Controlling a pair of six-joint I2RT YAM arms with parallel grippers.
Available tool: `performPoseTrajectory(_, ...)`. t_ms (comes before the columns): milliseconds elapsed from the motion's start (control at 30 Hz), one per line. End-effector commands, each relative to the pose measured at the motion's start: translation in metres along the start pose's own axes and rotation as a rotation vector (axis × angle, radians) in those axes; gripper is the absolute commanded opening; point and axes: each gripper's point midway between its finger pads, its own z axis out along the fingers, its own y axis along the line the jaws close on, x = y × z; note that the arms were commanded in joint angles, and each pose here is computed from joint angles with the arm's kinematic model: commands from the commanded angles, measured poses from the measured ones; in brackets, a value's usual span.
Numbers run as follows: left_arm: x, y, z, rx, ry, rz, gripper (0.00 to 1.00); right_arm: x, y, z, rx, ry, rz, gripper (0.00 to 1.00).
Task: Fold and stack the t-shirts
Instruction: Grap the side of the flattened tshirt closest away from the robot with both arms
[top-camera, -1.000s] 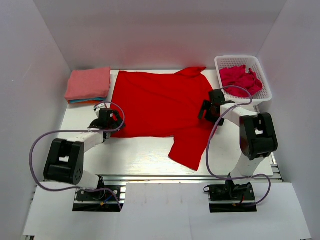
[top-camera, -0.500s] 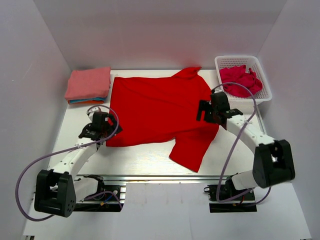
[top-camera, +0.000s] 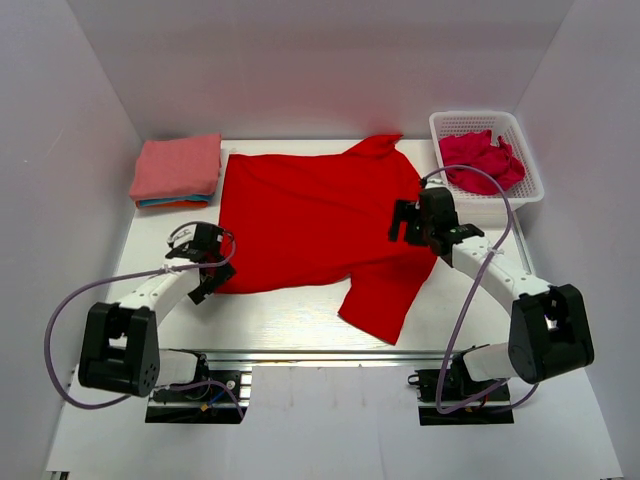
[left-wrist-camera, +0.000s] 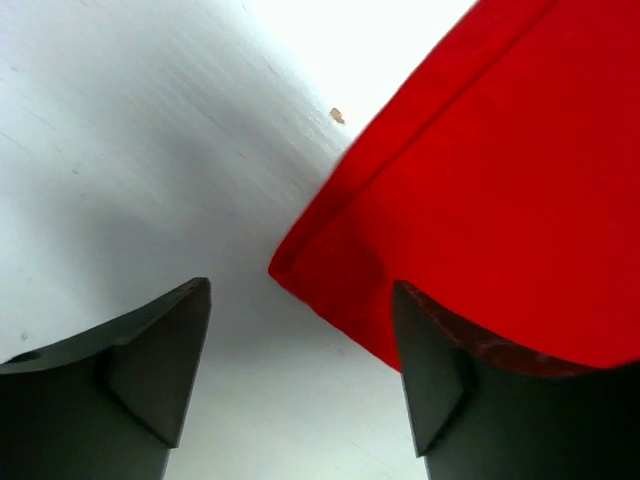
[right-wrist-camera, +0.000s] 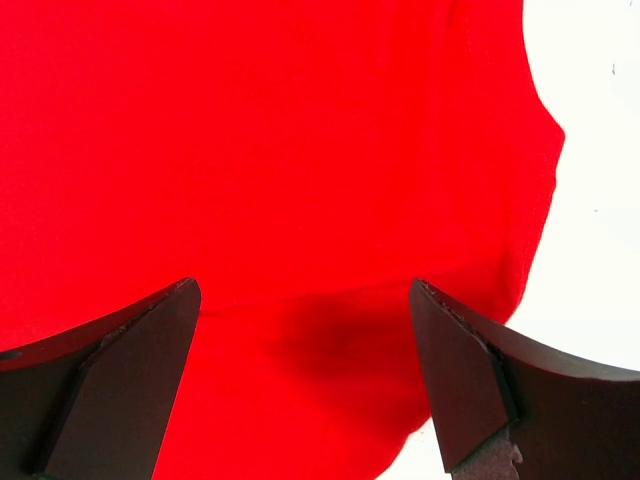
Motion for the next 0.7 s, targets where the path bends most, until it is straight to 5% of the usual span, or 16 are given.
performPoseTrajectory(0, 0.000, -0.005, 0.009, -0.008, 0.007, -0.026, 0.81, 0.010, -0.007, 0.005, 0.042, 0.022, 0.002, 0.90)
performPoseTrajectory(267, 0.007, -0.006, 0.021, -0.049, 0.058, 0.021, 0.18, 0.039, -0.027, -0.005, 0.194, 0.093, -0.021, 0.90)
performPoseTrajectory(300, 0.011, -0.002, 0.022, -0.061, 0.069, 0.027, 0.03, 0.045, -0.026, -0.009, 0.200, 0.112, -0.032, 0.90)
performPoseTrajectory(667, -0.004, -0.004, 0.016, -0.029, -0.004, 0.046, 0.00, 0.129, 0.037, -0.056, -0.027, 0.396, -0.289, 0.90)
